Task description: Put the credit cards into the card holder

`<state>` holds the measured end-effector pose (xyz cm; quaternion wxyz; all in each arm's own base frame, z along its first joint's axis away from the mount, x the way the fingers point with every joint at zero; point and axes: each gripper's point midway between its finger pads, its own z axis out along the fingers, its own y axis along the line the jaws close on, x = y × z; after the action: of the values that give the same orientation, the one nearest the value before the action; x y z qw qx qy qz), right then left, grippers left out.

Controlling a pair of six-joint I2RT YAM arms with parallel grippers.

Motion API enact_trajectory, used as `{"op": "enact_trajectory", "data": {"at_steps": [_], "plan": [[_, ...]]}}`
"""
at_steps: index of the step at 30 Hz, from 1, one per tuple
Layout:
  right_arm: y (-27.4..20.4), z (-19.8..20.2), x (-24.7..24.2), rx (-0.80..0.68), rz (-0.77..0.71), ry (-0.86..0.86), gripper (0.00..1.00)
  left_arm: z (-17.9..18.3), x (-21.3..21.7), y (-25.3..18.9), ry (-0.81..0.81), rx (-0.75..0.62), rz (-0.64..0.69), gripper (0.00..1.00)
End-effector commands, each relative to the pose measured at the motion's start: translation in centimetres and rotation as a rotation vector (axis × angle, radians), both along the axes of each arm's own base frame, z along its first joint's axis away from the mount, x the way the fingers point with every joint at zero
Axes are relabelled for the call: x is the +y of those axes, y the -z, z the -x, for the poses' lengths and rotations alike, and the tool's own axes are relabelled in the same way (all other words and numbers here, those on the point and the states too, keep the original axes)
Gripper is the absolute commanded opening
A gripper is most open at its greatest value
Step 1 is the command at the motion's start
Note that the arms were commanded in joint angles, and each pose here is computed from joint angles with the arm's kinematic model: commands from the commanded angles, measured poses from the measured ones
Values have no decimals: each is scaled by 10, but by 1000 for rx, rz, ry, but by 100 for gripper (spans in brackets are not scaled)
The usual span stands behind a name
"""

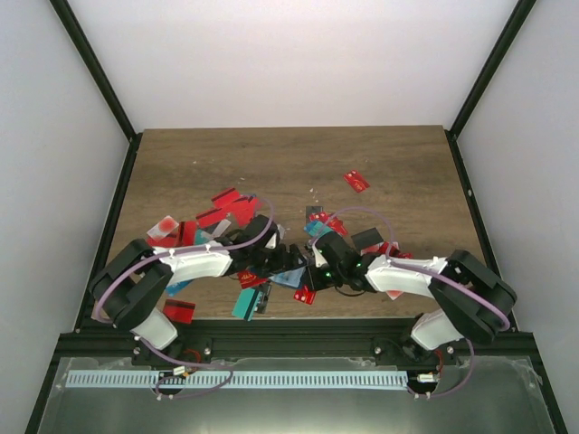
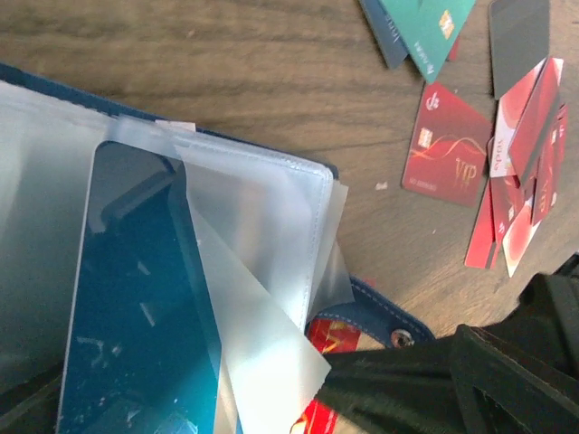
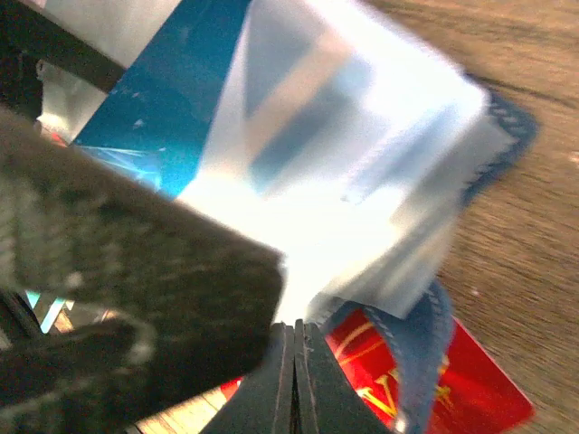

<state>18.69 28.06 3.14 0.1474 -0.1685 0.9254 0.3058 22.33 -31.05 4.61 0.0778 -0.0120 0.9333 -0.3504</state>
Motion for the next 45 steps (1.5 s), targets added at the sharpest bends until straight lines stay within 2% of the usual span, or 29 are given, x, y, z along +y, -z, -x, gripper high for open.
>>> {"op": "enact_trajectory", "data": {"at_steps": [1,8,13,17,22,28,34,38,45], "plan": [[-2,-1,-14,-18,13,16,1,26,25,15,39,56,-93,99],[-7,1,-13,5,-48,18,1,44,19,7,133,96,-48,100],[-15,-1,-10,-6,-71,21,1,59,36,15,197,134,-204,100],[-19,-3,-11,-15,-72,26,1,72,49,7,209,167,-259,100],[-21,-4,-11,-22,-73,28,1,73,77,-4,247,122,-451,100],[-25,-4,-7,-17,-96,21,1,71,75,-14,227,82,-435,100],[-35,-2,3,-11,-155,-7,1,57,57,-18,193,7,-343,98],[-40,-2,12,0,-182,-24,1,47,52,-8,148,-4,-343,91],[-41,-5,15,-3,-181,-26,1,47,55,8,145,15,-391,90]]}}
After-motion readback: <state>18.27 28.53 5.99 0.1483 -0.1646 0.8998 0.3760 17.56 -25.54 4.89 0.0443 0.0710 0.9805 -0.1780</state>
